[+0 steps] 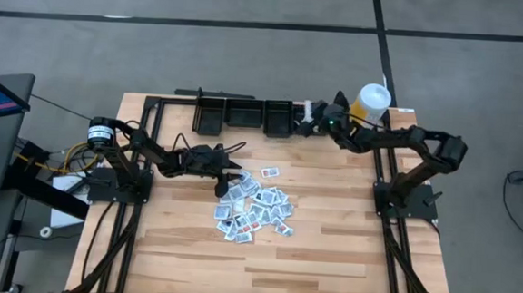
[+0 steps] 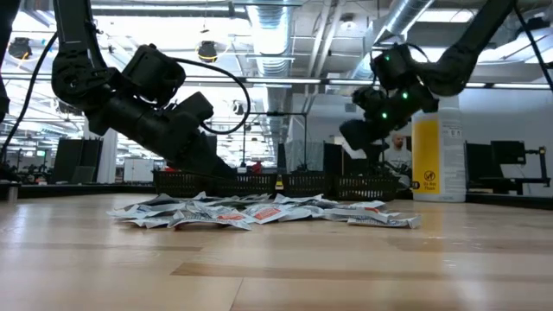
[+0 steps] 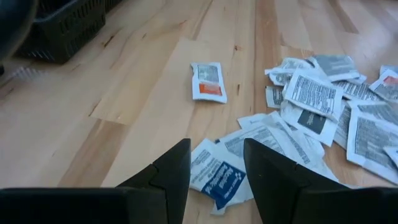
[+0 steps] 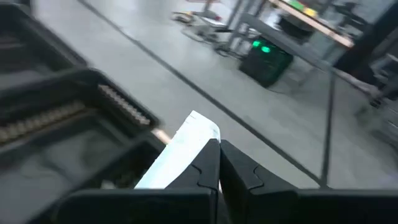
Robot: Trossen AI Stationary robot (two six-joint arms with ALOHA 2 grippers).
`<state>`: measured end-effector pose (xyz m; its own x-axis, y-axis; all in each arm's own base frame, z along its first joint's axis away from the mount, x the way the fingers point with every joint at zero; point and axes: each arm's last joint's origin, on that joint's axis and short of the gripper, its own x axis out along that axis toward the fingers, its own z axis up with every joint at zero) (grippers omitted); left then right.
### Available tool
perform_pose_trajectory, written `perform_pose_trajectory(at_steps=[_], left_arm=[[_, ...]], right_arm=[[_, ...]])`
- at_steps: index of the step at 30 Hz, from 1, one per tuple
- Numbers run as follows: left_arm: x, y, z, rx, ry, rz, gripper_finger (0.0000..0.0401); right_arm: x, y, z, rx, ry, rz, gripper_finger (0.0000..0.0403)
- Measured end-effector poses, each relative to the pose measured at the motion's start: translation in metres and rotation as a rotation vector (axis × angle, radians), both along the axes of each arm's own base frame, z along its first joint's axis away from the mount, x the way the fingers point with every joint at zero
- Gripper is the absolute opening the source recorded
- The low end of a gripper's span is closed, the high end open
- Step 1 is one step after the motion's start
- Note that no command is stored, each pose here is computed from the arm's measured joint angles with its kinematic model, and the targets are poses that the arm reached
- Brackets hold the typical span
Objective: Pick & Place First Aid Supplies
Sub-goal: Put the green bandage pack into the right black bin
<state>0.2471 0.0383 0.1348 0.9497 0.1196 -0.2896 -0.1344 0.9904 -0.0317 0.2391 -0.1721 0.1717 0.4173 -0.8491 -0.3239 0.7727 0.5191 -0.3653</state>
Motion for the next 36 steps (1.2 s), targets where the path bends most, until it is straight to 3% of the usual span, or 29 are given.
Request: perform_pose_trajectory(at_steps=[13, 27, 33, 36], left_arm=[[0.001, 0.000, 0.002, -0.006, -0.023, 0.002, 0.0149], [0.001, 0.000, 0.003, -0.006, -0.027, 0.001, 0.0149], [0.001, 0.000, 0.003, -0.006, -0.027, 0.002, 0.0149], [0.001, 0.000, 0.003, -0.006, -0.027, 0.002, 0.0149]], right_arm=[[-0.002, -0.010, -0.027, 0.068, 0.039, -0.041, 0.0008], [0.006, 0.000, -0.023, 0.062, -0.006, -0.005, 0.0125], [0.024, 0.020, -0.014, -0.019, -0.013, 0.173, 0.0149], [0.028, 0.026, -0.009, -0.086, -0.032, 0.113, 0.0149]])
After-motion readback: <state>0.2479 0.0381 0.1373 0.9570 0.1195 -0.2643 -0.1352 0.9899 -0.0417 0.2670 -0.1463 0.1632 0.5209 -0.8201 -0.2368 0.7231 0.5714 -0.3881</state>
